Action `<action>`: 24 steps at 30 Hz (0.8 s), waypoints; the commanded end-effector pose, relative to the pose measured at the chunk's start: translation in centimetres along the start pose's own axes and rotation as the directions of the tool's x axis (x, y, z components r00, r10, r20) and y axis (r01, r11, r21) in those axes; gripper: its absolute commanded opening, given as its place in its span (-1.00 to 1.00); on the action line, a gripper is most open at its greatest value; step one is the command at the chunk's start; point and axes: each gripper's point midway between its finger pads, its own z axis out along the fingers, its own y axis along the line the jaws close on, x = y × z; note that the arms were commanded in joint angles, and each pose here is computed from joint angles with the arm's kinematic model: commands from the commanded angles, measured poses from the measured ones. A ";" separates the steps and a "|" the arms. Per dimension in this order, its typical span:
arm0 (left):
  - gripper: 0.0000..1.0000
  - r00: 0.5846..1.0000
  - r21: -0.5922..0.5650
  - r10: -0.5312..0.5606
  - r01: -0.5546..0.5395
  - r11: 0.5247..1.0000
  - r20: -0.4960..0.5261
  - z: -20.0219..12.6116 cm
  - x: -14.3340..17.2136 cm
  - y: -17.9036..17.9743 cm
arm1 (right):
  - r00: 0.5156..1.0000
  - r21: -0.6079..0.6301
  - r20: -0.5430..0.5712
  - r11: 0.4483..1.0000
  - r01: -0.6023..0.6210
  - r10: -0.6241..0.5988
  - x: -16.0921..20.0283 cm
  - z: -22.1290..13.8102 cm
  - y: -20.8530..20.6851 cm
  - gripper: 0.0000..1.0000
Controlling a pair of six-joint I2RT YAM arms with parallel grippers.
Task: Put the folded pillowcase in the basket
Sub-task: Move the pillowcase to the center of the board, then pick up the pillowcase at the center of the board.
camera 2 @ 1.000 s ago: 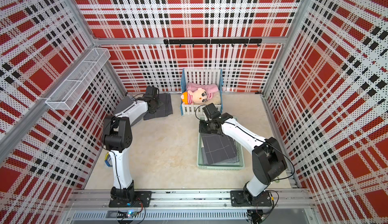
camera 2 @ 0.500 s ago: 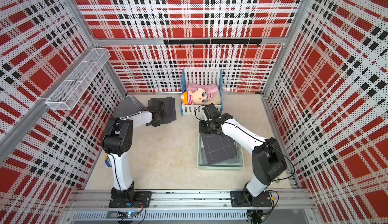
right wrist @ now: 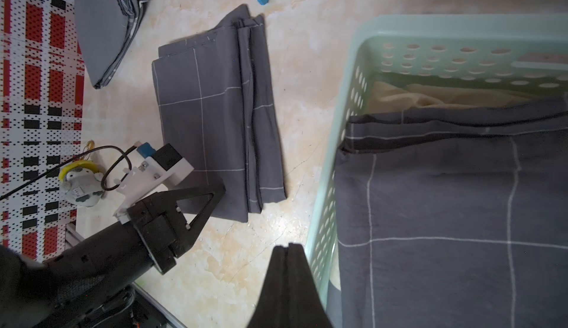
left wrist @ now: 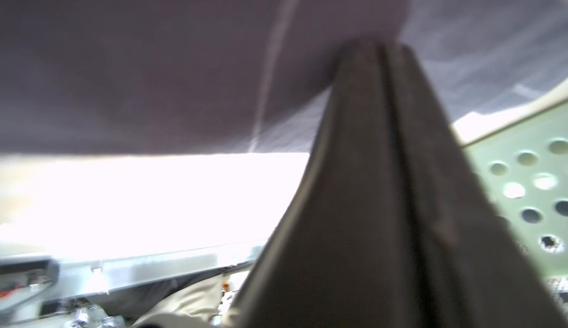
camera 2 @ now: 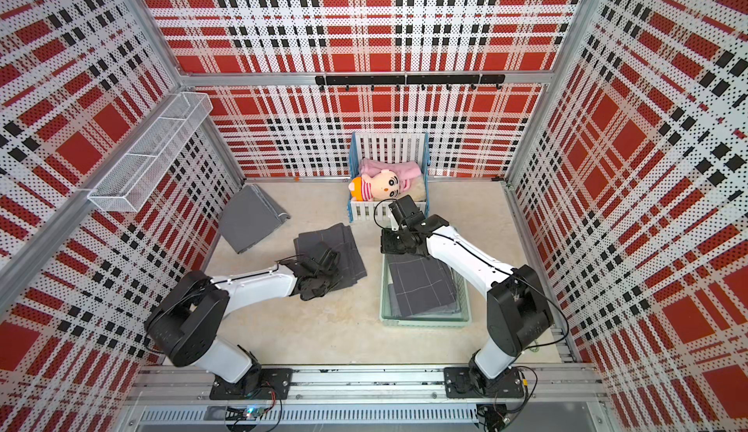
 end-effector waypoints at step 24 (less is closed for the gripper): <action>0.14 0.986 -0.156 0.055 -0.030 0.987 0.159 1.1 -18.0 3.8 | 0.942 0.210 -0.278 0.945 0.250 -0.188 5.0 12.5 2.4 0.44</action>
